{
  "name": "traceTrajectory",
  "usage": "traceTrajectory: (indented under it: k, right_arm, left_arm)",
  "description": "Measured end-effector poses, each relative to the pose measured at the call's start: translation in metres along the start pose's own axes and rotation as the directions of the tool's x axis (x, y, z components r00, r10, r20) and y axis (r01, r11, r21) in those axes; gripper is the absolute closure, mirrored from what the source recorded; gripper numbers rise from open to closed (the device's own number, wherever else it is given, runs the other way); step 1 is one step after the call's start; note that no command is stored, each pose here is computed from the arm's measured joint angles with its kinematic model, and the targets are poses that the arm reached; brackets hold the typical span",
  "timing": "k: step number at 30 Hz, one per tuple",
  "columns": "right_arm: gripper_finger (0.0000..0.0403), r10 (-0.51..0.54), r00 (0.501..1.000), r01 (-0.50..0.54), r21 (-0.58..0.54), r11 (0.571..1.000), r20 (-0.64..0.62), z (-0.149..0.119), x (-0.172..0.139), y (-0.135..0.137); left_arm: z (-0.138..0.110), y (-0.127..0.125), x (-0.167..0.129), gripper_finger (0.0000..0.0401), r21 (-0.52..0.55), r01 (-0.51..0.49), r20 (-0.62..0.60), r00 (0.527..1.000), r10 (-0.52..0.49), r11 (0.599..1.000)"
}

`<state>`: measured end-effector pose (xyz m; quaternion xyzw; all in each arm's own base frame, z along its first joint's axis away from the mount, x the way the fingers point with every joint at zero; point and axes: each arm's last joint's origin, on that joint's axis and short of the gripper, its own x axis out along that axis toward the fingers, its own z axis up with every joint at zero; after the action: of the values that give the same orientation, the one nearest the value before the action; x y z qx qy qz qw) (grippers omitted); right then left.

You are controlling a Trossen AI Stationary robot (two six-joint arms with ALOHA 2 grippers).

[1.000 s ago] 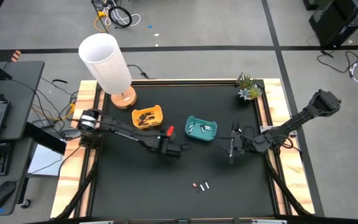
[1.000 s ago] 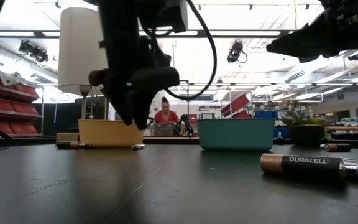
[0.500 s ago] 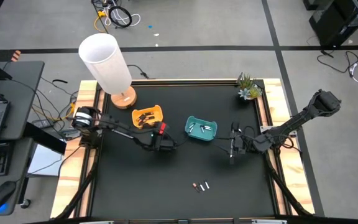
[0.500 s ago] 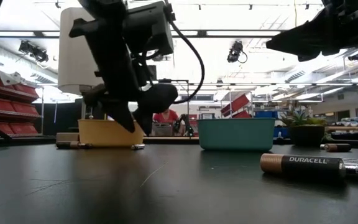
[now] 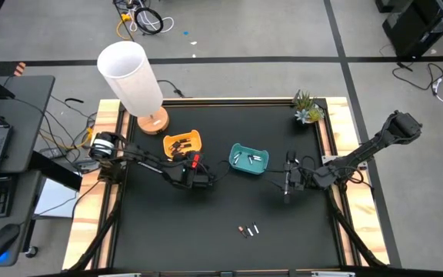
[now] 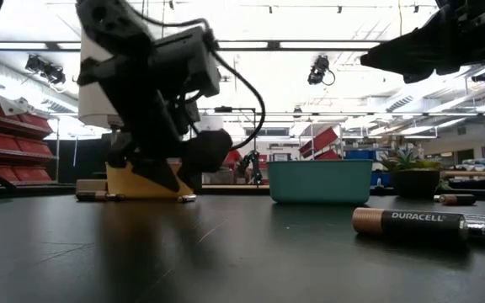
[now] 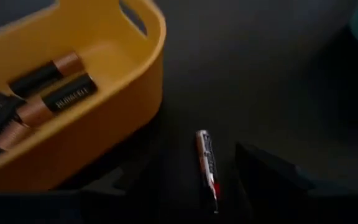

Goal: Sort batteries
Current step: Put the silver battery into the blue bin

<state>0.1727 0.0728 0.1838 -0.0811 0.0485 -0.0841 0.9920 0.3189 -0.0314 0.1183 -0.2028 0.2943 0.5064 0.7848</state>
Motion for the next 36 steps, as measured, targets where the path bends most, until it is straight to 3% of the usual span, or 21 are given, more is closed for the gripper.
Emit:
traceTrajectory:
  k: [6, 9, 12, 16, 23, 27, 32, 36]
  right_arm:
    - [0.0279, 0.0, 1.0, 0.0, -0.001, 1.0, 0.0, 0.0, 0.0, 0.0]
    - [0.0279, 0.0, 1.0, 0.0, -0.002, 1.0, 0.0, 0.0, 0.0, 0.0]
    - [0.0279, 0.0, 1.0, 0.0, -0.002, 1.0, 0.001, 0.0, 0.0, 0.0]
    - [0.0279, 0.001, 1.0, -0.001, -0.002, 1.0, 0.001, 0.0, 0.0, 0.0]
    - [0.0279, 0.0, 1.0, 0.0, -0.003, 1.0, 0.0, 0.0, 0.0, 0.0]
    - [0.0279, 0.001, 1.0, -0.001, -0.004, 1.0, -0.001, 0.0, 0.0, 0.0]
    - [0.0279, -0.021, 1.0, 0.021, -0.011, 1.0, 0.0, 0.0, -0.001, 0.0]
    - [0.0279, -0.036, 0.999, 0.036, -0.01, 0.999, 0.009, 0.001, -0.002, 0.001]
  left_arm:
    - [-0.011, 0.007, 0.006, 0.0185, -0.03, 0.037, -0.025, 0.999, -0.038, 0.999]
    - [-0.012, 0.008, 0.006, 0.0206, -0.029, 0.046, -0.051, 0.998, -0.047, 0.999]
    - [-0.013, 0.008, 0.006, 0.026, -0.01, 0.058, -0.071, 0.996, -0.058, 0.998]
    - [-0.013, 0.007, 0.005, 0.0365, 0.028, 0.077, -0.101, 0.992, -0.074, 0.997]
    - [-0.011, 0.001, 0.002, 0.0367, 0.057, 0.112, -0.145, 0.984, -0.102, 0.992]
    - [0.001, -0.014, -0.02, 0.0367, 0.108, 0.192, -0.15, 0.973, -0.175, 0.975]
    - [0.036, -0.032, -0.072, 0.0367, 0.164, 0.289, 0.043, 0.953, -0.3, 0.943]
    - [0.04, -0.037, -0.106, 0.0367, 0.271, 0.304, 0.143, 0.925, -0.351, 0.913]
